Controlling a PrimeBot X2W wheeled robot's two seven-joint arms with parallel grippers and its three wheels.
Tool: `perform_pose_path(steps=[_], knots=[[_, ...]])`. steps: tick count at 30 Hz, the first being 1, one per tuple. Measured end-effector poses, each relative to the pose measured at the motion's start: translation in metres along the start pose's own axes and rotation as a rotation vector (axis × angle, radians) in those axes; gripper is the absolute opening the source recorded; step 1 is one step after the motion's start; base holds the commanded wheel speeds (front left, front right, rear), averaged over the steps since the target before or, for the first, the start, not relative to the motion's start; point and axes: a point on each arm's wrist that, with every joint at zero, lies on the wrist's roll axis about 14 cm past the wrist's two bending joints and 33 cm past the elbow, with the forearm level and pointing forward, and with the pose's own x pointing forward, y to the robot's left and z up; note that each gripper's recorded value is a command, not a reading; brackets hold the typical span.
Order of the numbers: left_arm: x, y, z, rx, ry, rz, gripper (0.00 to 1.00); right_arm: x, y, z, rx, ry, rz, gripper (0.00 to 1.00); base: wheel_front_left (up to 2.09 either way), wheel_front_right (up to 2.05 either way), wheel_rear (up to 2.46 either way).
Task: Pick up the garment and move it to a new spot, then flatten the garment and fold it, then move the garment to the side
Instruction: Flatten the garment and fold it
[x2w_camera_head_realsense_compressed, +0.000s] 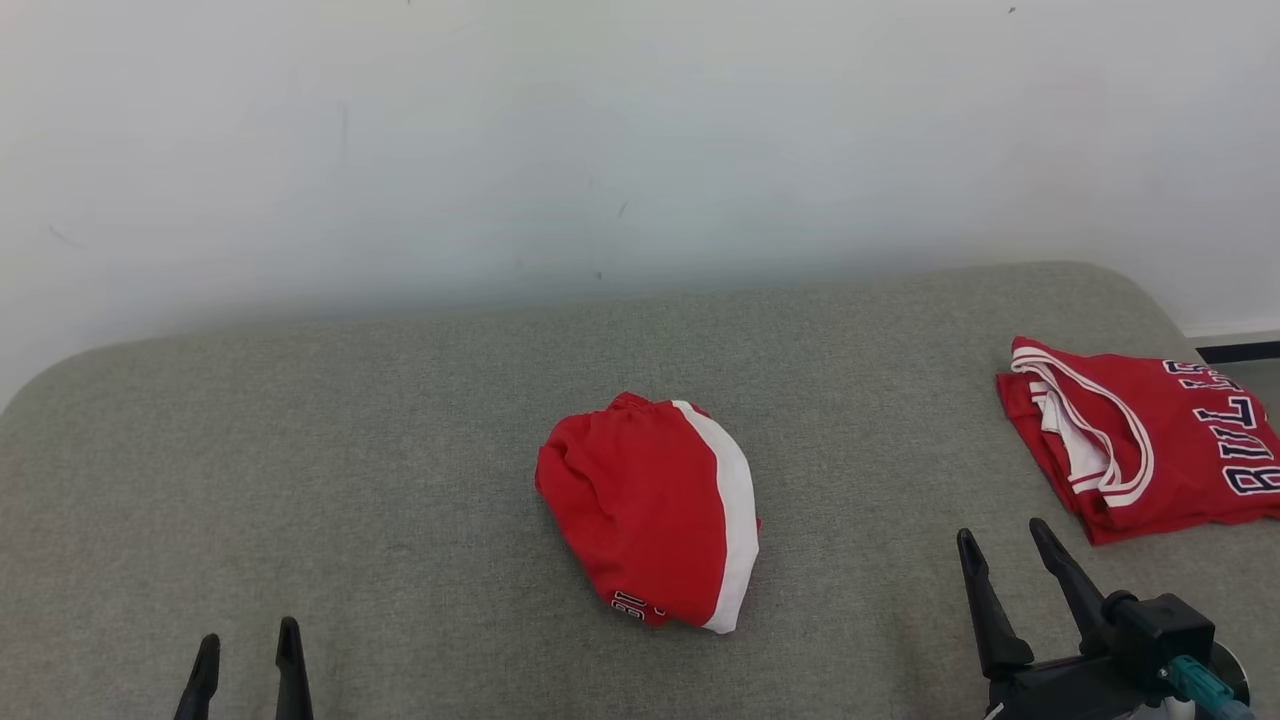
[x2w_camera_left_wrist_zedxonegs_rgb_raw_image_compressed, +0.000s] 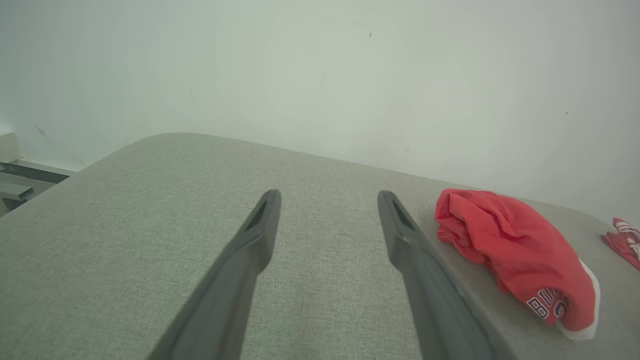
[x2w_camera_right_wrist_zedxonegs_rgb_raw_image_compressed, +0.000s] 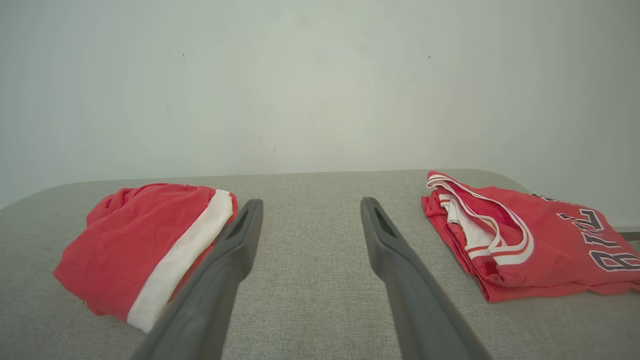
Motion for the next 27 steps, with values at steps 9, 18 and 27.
perform_pose_path(steps=[9, 18, 27], knots=[[-0.001, 0.0, -0.005, 0.007, 0.015, 0.003, 1.0, 0.001, 0.003, -0.003, 0.002, 0.007, 0.008, 1.0, 0.0, 0.0, 0.0], [-0.001, -0.004, -0.009, 0.018, 0.027, -0.015, 1.0, 0.002, 0.005, -0.005, 0.005, 0.009, 0.013, 1.0, 0.0, 0.0, 0.0], [0.034, -0.046, -0.017, -0.038, 0.136, -0.13, 1.0, 0.004, 0.006, -0.008, 0.0, 0.019, 0.021, 1.0, 0.0, 0.0, 0.0]])
